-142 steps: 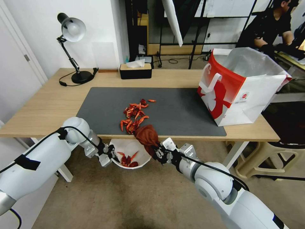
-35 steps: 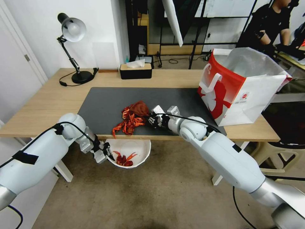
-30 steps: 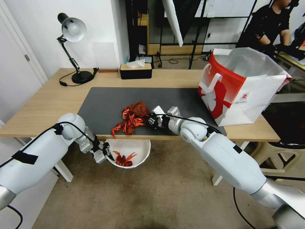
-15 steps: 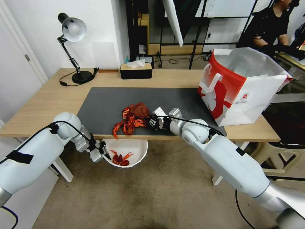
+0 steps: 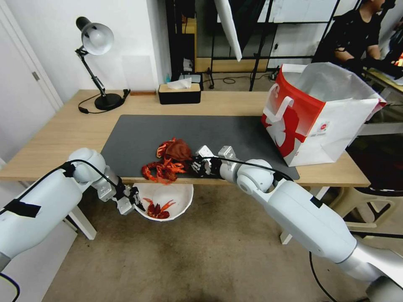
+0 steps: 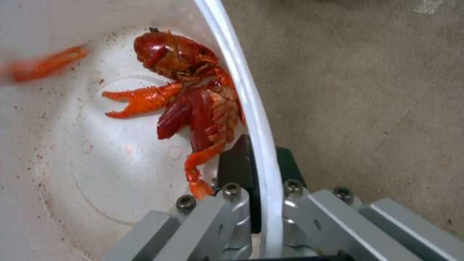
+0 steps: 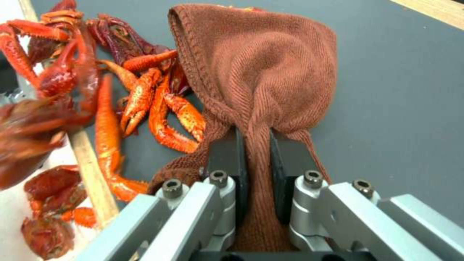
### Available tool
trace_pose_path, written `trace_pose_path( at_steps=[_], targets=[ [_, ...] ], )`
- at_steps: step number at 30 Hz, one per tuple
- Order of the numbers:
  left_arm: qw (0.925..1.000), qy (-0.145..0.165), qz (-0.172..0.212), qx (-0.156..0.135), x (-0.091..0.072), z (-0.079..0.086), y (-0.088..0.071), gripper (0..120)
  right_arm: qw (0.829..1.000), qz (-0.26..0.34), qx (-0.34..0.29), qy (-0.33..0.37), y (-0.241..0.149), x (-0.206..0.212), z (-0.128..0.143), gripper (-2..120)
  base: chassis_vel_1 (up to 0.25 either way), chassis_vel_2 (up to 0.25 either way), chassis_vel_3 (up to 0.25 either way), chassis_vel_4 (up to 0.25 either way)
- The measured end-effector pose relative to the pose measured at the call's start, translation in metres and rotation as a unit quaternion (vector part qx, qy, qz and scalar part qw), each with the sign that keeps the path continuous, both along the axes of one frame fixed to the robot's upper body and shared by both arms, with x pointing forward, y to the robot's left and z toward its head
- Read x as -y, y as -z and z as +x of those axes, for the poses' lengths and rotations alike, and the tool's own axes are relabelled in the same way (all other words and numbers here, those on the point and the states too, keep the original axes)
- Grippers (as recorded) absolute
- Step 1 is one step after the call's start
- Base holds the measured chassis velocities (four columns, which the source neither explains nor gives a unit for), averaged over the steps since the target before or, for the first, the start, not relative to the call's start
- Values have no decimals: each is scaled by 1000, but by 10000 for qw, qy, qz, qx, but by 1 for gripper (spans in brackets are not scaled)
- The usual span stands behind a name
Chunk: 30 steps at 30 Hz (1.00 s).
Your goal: Sweep shrimp from table into container with towel, then put container into takeout bag.
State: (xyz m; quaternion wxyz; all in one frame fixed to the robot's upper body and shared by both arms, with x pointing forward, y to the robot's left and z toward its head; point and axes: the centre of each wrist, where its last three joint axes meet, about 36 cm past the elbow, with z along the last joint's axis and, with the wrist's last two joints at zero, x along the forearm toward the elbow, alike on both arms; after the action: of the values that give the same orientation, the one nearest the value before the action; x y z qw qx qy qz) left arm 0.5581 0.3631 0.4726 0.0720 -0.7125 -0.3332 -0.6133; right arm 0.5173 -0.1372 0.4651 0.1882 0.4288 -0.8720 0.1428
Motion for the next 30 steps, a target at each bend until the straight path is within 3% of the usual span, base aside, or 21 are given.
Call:
trace_pose_path(
  at_steps=[30],
  targets=[
    [10000,-54,-5,-12,-9,0,0,0,9984,101,58,-555,-10,-2,-23,8,0,0,0,0]
  ],
)
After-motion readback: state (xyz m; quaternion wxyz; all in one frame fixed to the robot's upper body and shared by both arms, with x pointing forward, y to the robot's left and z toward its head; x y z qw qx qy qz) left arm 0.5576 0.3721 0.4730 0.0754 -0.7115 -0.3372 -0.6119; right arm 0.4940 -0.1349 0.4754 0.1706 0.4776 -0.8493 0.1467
